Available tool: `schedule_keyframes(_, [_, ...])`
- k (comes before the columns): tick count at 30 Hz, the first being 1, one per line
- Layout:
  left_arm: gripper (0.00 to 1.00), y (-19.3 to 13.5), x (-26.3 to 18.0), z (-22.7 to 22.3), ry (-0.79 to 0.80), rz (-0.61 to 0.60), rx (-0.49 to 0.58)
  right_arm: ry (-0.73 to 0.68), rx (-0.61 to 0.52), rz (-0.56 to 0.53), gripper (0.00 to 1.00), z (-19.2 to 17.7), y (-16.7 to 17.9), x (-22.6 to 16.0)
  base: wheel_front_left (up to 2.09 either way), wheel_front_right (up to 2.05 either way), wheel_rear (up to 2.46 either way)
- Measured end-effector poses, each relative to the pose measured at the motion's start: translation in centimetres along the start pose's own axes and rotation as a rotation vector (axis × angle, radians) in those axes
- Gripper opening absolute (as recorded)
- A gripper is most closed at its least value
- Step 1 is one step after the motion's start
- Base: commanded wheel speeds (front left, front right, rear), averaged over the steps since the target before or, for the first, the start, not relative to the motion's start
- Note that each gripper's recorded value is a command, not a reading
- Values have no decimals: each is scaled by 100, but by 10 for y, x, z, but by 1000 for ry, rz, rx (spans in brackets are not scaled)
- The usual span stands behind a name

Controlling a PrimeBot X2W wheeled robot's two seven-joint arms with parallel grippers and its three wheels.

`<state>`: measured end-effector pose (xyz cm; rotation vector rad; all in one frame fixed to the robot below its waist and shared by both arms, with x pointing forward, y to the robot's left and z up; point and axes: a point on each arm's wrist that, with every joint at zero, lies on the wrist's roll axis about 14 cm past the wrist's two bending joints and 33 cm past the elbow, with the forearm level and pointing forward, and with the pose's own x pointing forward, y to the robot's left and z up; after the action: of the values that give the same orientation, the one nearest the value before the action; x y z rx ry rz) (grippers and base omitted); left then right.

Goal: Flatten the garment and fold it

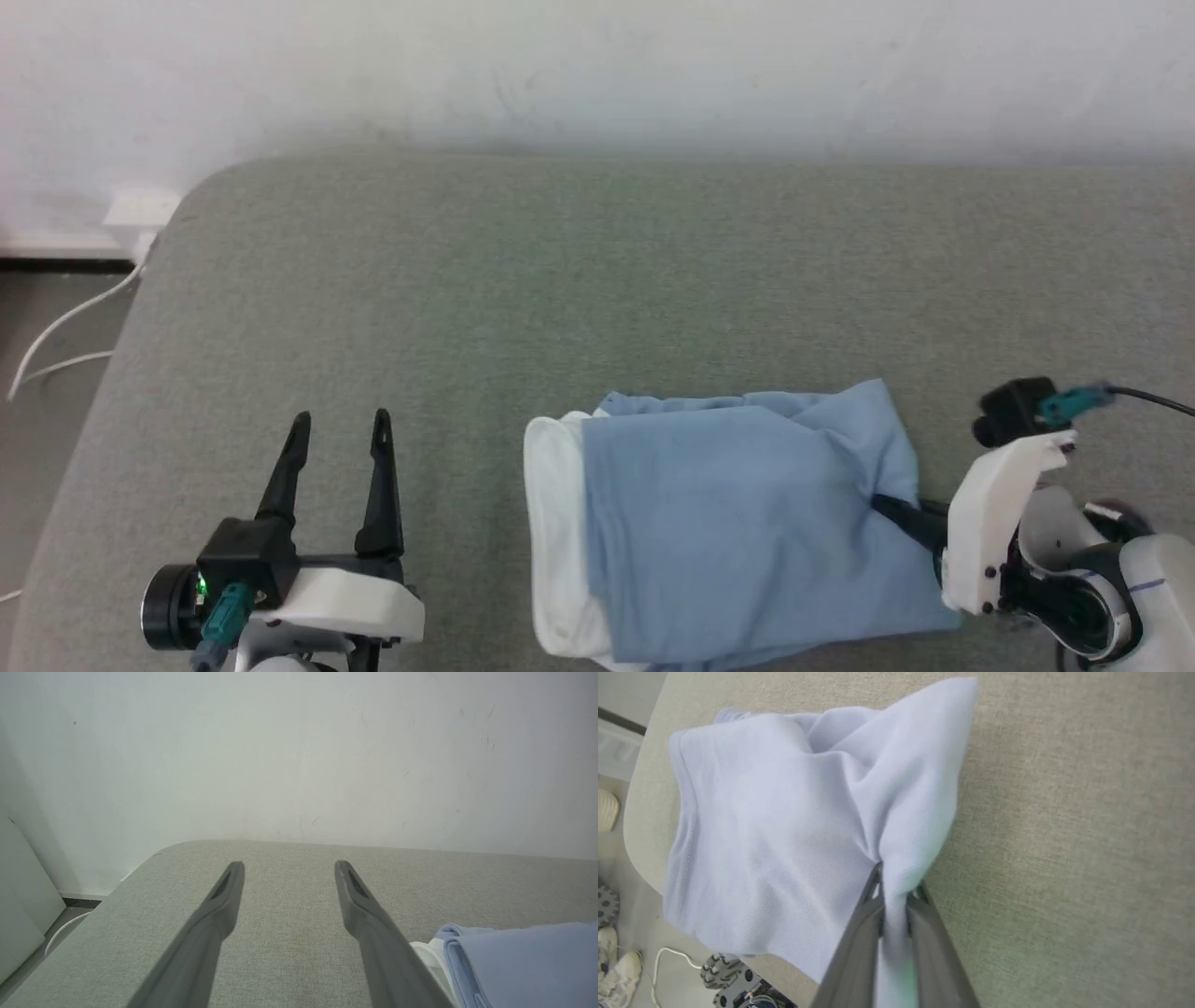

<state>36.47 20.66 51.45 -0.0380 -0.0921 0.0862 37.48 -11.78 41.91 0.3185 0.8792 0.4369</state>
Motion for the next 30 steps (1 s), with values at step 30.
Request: schedule_keyframes(30, [100,-153,109,-39,-30,-457,-50,-113,-315,-955,0,60,-277,-165,0,0,0])
